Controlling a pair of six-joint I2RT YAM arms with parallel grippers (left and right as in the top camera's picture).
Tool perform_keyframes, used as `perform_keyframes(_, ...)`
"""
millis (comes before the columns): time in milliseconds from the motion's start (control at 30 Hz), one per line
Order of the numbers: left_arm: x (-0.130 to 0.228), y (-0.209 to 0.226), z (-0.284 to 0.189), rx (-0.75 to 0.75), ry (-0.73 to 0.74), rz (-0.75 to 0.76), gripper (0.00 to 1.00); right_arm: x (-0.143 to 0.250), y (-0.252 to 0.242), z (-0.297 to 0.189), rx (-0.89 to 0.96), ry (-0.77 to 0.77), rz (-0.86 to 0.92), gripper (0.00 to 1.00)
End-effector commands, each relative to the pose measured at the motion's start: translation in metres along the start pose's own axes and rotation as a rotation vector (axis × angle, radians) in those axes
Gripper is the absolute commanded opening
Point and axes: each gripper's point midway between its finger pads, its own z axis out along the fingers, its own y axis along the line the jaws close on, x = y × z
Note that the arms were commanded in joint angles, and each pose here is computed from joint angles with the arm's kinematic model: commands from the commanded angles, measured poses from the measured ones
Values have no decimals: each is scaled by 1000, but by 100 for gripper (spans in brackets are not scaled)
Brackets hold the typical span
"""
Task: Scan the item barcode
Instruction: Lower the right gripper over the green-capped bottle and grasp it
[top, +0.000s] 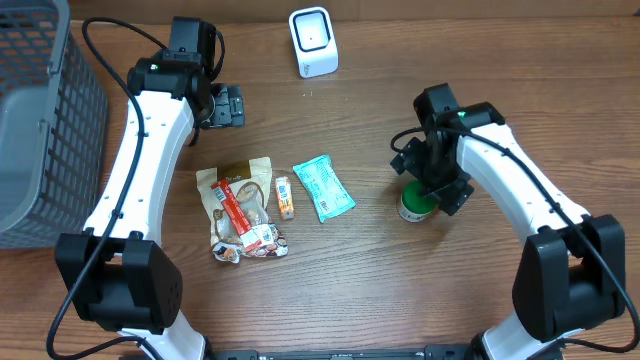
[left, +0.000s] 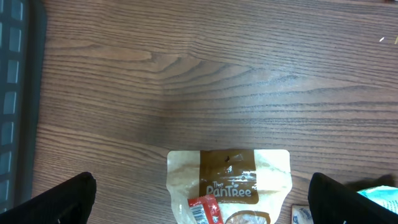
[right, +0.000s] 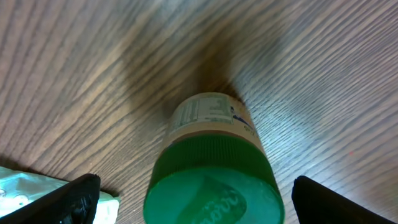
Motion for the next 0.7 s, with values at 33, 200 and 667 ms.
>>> perform_keyframes(33,-7,2,-10,-4,-34,-8,100,5,-1,9,-3,13,16,100)
perform_keyframes(200,-7,2,-10,-5,-34,-8,99,7,-2,24,-19,15,16,100)
perform_keyframes(667,-7,2,-10,-4,-34,-8,100,13,-6,59,-65,20,12,98)
